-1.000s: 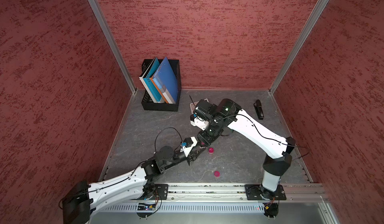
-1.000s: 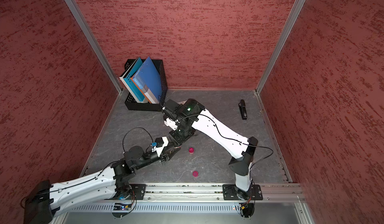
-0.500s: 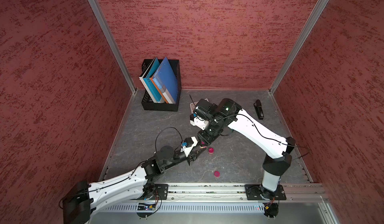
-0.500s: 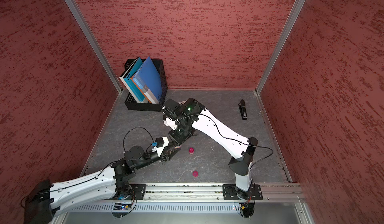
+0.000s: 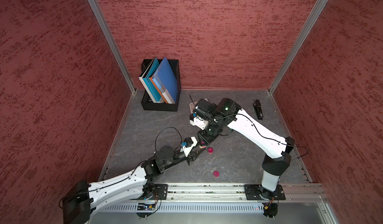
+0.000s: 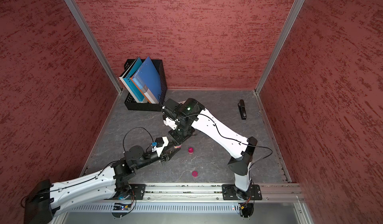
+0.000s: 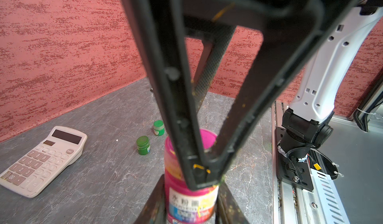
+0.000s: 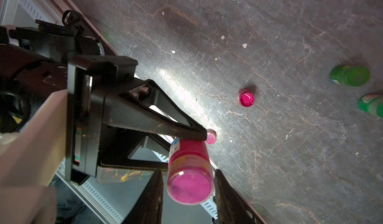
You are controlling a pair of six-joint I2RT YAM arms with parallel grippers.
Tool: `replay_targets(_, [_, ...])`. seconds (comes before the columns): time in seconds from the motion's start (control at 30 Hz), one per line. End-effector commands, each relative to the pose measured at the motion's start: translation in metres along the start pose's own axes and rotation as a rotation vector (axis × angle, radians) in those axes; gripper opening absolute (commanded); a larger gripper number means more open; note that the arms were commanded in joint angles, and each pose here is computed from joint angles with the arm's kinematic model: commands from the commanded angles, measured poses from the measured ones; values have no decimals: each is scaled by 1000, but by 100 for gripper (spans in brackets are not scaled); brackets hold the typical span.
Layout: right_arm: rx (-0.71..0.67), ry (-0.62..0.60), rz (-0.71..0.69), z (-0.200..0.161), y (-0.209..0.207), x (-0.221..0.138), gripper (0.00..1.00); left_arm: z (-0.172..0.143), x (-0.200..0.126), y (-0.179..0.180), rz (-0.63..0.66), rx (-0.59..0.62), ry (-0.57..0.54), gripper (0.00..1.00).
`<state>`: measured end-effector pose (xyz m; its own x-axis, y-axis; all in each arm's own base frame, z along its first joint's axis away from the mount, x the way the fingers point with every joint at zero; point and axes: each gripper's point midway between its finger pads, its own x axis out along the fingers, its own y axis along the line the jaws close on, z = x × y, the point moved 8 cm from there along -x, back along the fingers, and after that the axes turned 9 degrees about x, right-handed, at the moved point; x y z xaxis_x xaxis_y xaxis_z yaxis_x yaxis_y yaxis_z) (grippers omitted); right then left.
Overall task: Close the paint jar lid
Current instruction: Screw the lid onto the paint jar.
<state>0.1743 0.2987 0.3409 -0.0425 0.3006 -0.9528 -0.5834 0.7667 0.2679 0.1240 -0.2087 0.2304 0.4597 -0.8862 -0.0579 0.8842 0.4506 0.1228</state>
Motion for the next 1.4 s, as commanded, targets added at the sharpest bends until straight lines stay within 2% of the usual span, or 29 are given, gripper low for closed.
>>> replay_targets(0.0, [25, 87, -12, -13, -4, 1, 35, 16, 0, 2, 13, 2, -46, 18])
replay_targets(0.33, [32, 107, -5, -14, -4, 5, 33, 18, -2, 3, 30, 3, -55, 18])
replay_targets(0.77, [36, 109, -6, -14, -4, 6, 37, 18, -4, 4, 43, 5, -58, 19])
replay_targets(1.07, [48, 107, -11, -13, -4, 7, 30, 18, -4, 4, 54, 6, -57, 19])
replay_targets(1.23, [103, 118, 9, -11, -2, 15, 29, 28, -4, 8, 129, 41, -91, 18])
replay_targets(1.37, [194, 103, 48, -6, 0, 26, 28, 49, -6, 17, 253, 74, -207, 18])
